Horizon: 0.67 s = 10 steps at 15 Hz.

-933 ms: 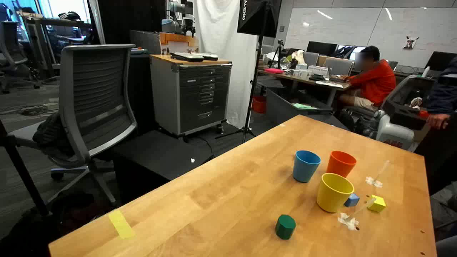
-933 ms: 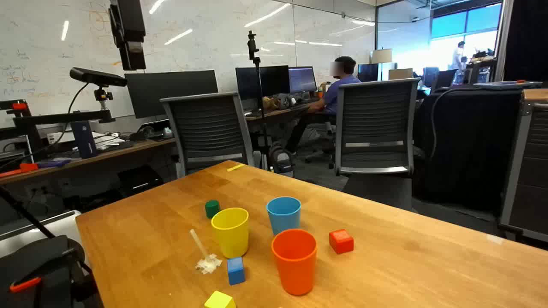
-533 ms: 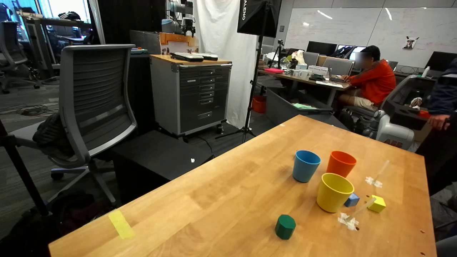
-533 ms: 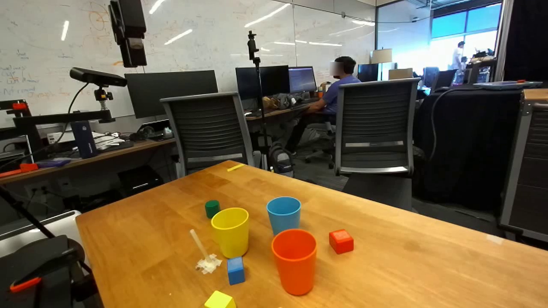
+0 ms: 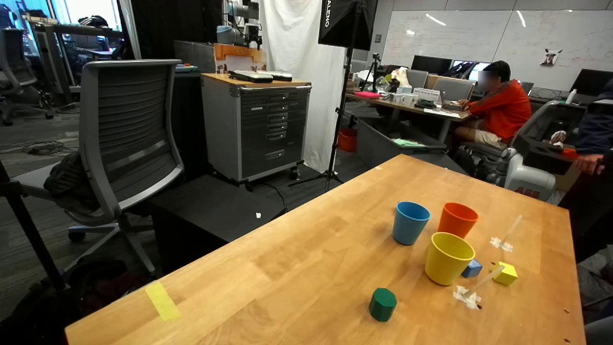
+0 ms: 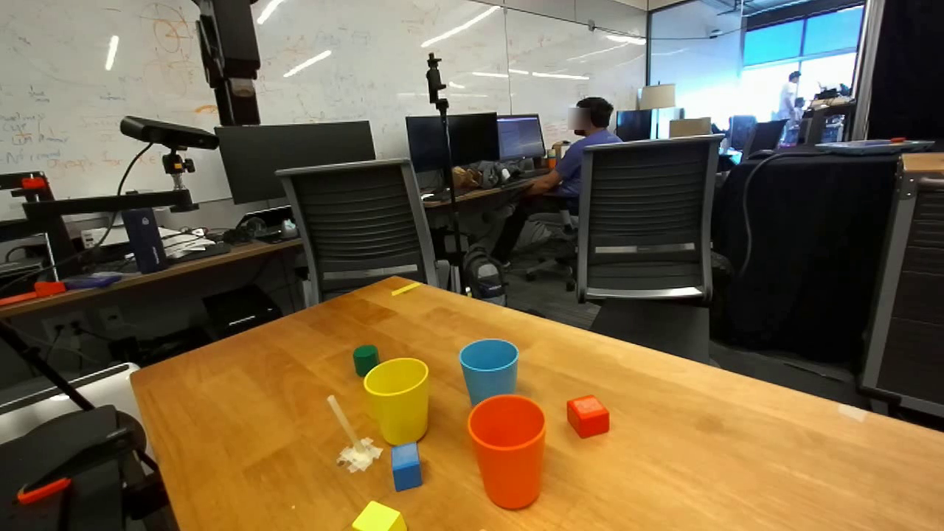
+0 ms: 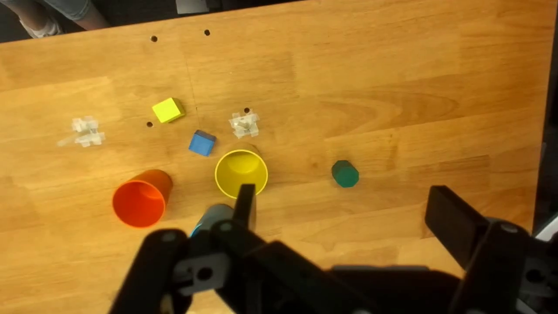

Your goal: Put the yellow cup in the blue cup then pick the blue cup and put it in the orange cup

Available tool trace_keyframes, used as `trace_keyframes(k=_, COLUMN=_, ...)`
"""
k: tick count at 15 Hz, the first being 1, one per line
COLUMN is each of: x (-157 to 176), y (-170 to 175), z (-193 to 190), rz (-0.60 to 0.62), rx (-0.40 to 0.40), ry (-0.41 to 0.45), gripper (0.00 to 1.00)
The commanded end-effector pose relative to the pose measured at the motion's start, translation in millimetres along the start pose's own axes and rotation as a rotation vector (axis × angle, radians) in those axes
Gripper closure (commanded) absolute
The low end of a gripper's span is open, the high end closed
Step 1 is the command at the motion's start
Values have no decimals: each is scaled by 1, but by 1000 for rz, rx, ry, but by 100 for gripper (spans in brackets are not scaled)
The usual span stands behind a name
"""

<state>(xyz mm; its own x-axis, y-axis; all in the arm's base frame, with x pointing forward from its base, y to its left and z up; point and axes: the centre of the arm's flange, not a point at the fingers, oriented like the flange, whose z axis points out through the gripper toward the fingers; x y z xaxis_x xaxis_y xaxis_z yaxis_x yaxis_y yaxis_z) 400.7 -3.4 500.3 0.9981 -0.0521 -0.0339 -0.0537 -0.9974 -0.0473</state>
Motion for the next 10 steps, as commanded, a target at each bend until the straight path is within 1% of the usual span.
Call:
trace_keyframes(k=1, x=19, y=2, z=8, rz=25, rx=-7, ry=36, gripper=0)
trace_keyframes(k=3, x=31, y=3, z=18, rz=31, rx=-10, ry=62, gripper=0)
trace_keyframes(k=5, x=43, y=3, z=28, rz=51, rx=9, ry=89, gripper=0)
trace_keyframes(k=10, x=66, y=6, z=66, rz=89, rx=-26, ry=71, gripper=0)
